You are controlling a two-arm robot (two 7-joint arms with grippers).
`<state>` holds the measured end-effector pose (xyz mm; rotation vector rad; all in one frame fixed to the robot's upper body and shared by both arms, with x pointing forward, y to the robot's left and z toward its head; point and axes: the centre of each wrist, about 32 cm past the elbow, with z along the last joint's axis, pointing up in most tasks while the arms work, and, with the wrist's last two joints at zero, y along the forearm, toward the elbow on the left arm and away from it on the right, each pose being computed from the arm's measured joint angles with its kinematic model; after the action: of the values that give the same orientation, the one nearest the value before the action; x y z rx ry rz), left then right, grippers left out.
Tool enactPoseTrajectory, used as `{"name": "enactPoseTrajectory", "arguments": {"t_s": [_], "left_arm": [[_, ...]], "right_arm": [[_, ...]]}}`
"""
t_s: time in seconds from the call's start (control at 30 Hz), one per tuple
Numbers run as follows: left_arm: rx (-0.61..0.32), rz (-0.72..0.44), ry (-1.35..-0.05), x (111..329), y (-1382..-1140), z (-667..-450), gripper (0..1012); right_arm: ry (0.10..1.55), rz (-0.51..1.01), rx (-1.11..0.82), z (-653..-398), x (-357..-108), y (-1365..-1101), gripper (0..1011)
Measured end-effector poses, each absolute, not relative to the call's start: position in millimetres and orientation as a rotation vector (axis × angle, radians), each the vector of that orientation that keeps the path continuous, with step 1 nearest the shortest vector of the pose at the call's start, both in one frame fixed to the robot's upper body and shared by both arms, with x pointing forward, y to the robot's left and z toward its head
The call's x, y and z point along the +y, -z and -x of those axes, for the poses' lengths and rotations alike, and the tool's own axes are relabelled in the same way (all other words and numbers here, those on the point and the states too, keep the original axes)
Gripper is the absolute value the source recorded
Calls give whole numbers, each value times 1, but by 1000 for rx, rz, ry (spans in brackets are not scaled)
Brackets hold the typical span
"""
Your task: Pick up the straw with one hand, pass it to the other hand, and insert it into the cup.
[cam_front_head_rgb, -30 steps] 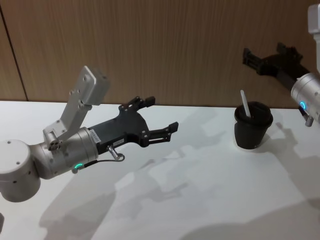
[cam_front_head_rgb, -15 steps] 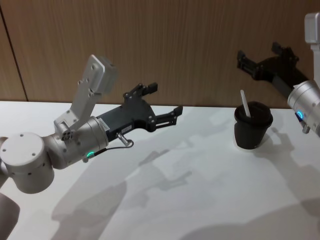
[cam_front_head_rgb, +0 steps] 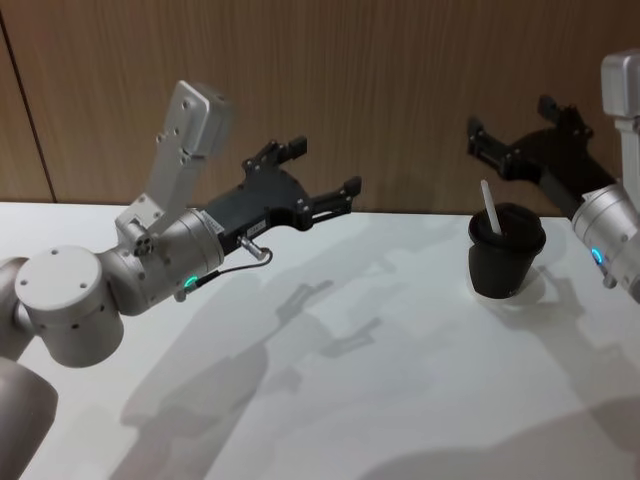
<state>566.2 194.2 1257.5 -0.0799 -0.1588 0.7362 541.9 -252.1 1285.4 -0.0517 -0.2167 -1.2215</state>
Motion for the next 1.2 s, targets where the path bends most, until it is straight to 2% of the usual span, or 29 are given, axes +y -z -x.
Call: {"name": "enactPoseTrajectory", "arguments": {"t_s": [0.5, 1.2], "left_arm": [[-169, 93, -722, 185, -1265, -580, 1003], [-204, 84, -679, 174, -1273, -588, 1003]], "right_arm": [[1185, 56, -230, -528, -244, -1277, 1001], [1147, 28, -213, -523, -227, -1271, 1001]]}}
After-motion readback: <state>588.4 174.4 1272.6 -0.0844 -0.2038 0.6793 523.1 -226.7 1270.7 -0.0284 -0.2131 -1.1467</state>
